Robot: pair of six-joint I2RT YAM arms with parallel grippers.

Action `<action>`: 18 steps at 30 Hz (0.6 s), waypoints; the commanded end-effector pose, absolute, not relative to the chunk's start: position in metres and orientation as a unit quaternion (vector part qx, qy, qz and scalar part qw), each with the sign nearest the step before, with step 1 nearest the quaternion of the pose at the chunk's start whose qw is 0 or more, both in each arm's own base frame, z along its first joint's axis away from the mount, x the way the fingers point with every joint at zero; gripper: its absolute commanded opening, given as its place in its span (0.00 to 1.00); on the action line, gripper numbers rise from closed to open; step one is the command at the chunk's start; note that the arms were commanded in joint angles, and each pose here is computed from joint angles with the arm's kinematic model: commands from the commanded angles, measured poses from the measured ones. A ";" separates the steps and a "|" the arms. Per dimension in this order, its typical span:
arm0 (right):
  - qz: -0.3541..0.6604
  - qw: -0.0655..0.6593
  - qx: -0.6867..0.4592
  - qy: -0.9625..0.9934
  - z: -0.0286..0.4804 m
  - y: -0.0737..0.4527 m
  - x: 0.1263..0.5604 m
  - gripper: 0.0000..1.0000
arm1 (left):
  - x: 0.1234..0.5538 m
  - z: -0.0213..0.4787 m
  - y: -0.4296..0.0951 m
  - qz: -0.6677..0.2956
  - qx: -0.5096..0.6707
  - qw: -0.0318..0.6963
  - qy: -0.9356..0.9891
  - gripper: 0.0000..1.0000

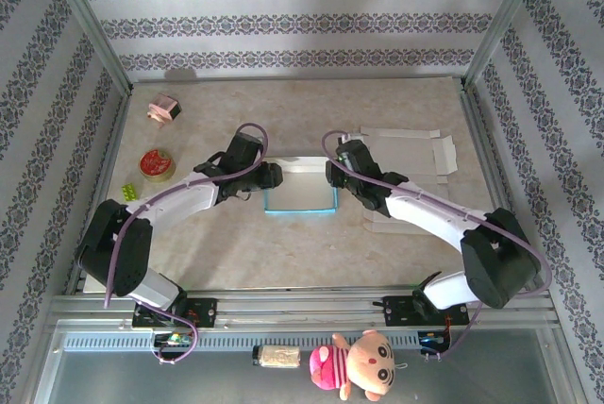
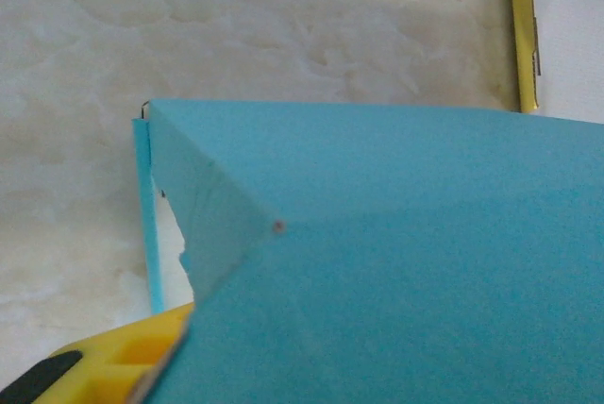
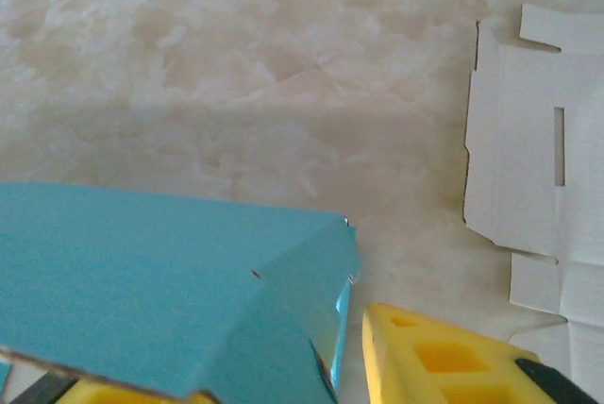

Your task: Fold the paper box

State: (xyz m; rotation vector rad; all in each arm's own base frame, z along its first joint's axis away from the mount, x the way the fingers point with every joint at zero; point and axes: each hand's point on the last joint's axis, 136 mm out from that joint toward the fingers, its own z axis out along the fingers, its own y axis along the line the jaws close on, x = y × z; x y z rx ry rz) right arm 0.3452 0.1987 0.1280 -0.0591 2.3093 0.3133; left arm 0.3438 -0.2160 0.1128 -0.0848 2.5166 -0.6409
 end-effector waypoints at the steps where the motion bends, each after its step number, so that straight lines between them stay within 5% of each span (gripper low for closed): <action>1: 0.138 0.392 -0.030 0.909 0.132 0.203 0.333 0.41 | 0.342 0.125 -0.219 -0.242 -0.035 0.293 0.924 0.41; 12: 0.173 0.413 -0.046 0.893 0.200 0.196 0.309 0.61 | 0.310 0.183 -0.203 -0.235 -0.023 0.344 0.909 0.47; 18: 0.170 0.288 -0.055 0.941 0.213 0.186 0.314 0.69 | 0.308 0.222 -0.163 -0.123 -0.046 0.307 0.942 0.52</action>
